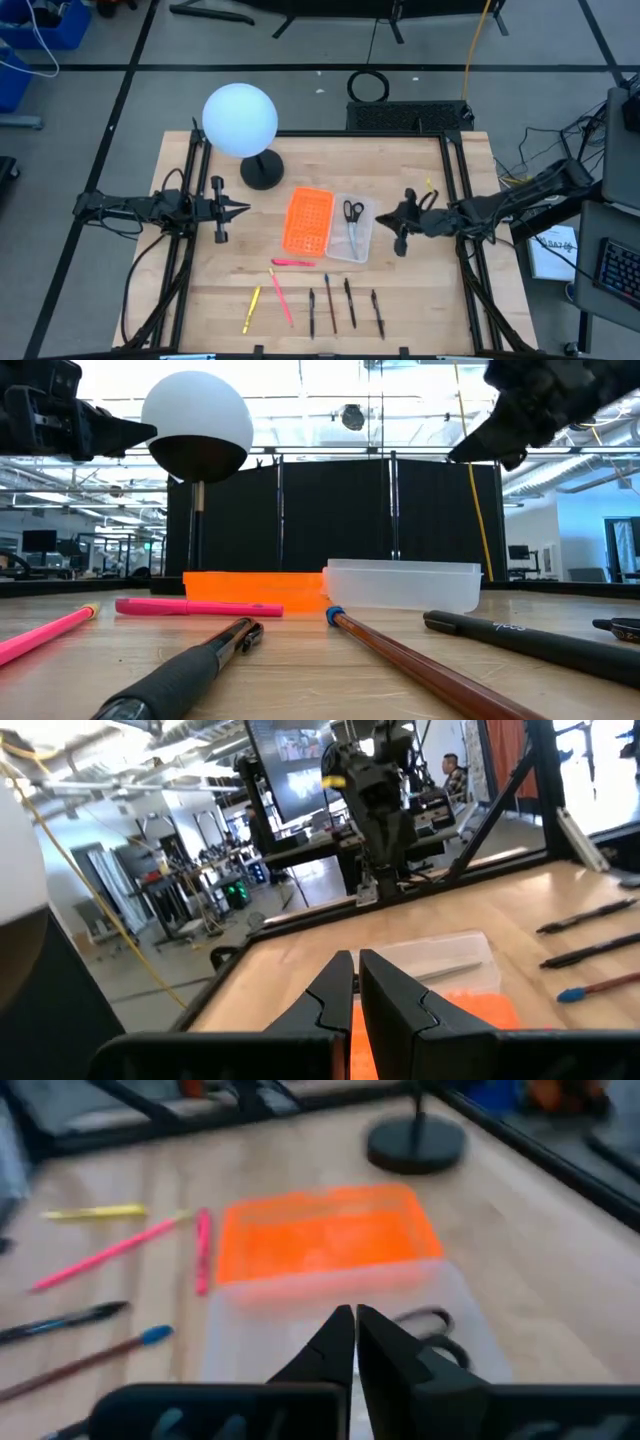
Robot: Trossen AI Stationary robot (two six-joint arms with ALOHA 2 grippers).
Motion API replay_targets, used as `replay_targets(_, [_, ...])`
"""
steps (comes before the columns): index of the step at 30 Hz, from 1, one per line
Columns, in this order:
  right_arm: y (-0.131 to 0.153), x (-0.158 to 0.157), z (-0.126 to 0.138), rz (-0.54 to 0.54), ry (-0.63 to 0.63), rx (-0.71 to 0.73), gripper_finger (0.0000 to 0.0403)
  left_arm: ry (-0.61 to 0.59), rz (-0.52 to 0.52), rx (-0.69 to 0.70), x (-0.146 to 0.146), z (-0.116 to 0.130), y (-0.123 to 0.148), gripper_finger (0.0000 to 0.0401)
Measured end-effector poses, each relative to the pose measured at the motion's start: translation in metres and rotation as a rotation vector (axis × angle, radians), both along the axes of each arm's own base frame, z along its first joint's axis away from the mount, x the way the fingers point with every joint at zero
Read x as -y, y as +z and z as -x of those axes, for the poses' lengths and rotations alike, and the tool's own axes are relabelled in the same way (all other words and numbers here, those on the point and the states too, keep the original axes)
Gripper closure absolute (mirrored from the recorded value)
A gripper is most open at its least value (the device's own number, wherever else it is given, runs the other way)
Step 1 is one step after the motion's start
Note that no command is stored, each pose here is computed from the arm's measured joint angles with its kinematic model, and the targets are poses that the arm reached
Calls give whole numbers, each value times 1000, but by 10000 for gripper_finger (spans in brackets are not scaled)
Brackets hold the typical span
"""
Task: Pick & place school supplies into a supply box
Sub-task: Put the pink pen into the orange supply box
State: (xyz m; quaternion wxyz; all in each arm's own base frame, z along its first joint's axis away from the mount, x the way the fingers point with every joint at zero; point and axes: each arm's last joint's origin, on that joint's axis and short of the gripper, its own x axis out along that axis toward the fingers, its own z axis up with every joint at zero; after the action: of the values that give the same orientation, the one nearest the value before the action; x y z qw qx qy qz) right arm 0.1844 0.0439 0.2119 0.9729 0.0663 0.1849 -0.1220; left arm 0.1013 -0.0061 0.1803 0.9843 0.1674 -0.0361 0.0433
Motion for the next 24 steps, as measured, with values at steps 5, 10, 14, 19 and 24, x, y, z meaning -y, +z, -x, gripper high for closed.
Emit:
replay_targets(5, [-30,9,20,13,73,251,400,4,-41,-3,0,0,0,370])
replay_targets(10, [-50,16,38,-9,83,377,402,3,-14,1,0,0,0,370])
replay_targets(14, [-49,17,38,-16,78,400,402,63,-14,35,-2,1,4,370])
replay_targets(19, [-51,17,37,-5,83,383,403,224,107,40,-7,2,2,370])
replay_targets(24, [-52,17,37,29,90,363,403,314,244,-2,-9,2,-6,370])
